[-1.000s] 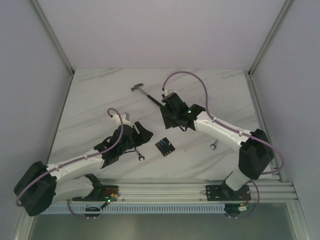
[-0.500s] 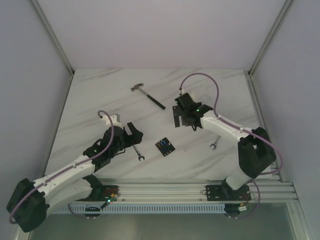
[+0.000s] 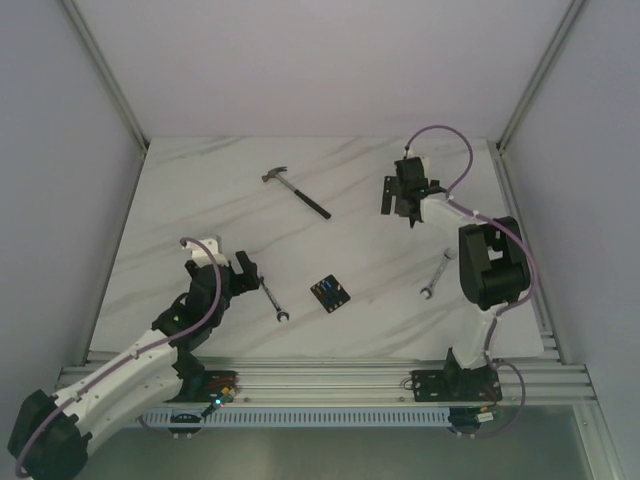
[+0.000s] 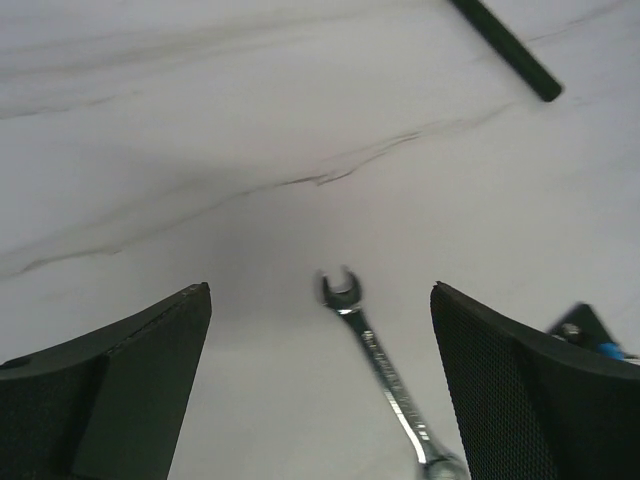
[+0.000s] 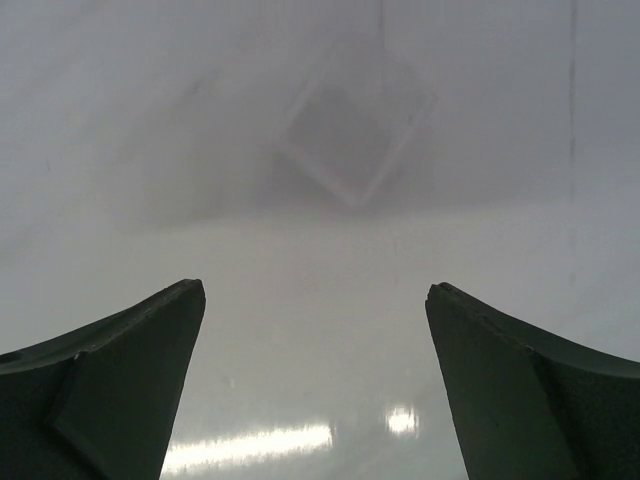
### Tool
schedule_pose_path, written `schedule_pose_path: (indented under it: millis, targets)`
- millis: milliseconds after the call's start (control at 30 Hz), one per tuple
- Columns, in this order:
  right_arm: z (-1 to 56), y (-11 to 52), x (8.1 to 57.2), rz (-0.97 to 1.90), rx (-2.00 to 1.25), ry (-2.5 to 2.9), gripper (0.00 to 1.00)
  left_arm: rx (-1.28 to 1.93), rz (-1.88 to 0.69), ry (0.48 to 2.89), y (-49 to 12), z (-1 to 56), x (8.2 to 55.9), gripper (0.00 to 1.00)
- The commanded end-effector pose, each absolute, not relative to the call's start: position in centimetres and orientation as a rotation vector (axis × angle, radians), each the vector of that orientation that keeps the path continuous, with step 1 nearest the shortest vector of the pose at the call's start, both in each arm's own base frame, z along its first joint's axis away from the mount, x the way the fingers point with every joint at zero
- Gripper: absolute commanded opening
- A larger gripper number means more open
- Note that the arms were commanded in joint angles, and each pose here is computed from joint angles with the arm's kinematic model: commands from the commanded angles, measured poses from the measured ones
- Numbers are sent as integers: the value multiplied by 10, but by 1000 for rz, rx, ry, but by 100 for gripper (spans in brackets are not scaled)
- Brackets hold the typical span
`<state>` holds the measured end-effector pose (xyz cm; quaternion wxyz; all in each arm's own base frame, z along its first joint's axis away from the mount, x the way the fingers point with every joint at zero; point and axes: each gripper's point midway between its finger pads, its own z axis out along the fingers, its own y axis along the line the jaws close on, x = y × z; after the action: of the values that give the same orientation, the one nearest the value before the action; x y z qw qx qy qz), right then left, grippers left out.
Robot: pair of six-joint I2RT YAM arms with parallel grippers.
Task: Snap on the fuse box
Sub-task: Move the fuse box cover to the center of the board.
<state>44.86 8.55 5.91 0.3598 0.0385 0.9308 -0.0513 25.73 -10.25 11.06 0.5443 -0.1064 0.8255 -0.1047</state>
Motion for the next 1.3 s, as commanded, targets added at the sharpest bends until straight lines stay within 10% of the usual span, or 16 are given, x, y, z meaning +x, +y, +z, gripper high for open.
schedule_pose_path:
  millis: [0, 433, 1267]
  targets:
    - [90, 86, 507, -49, 71, 2250, 100, -242, -109, 1857, -74, 115, 260, 100]
    - [58, 40, 565, -228, 239, 2276, 100, -264, -131, 1785, -67, 123, 255, 100]
    - [33, 17, 512, -285, 305, 2441, 96, -262, -111, 1814, -67, 118, 256, 100]
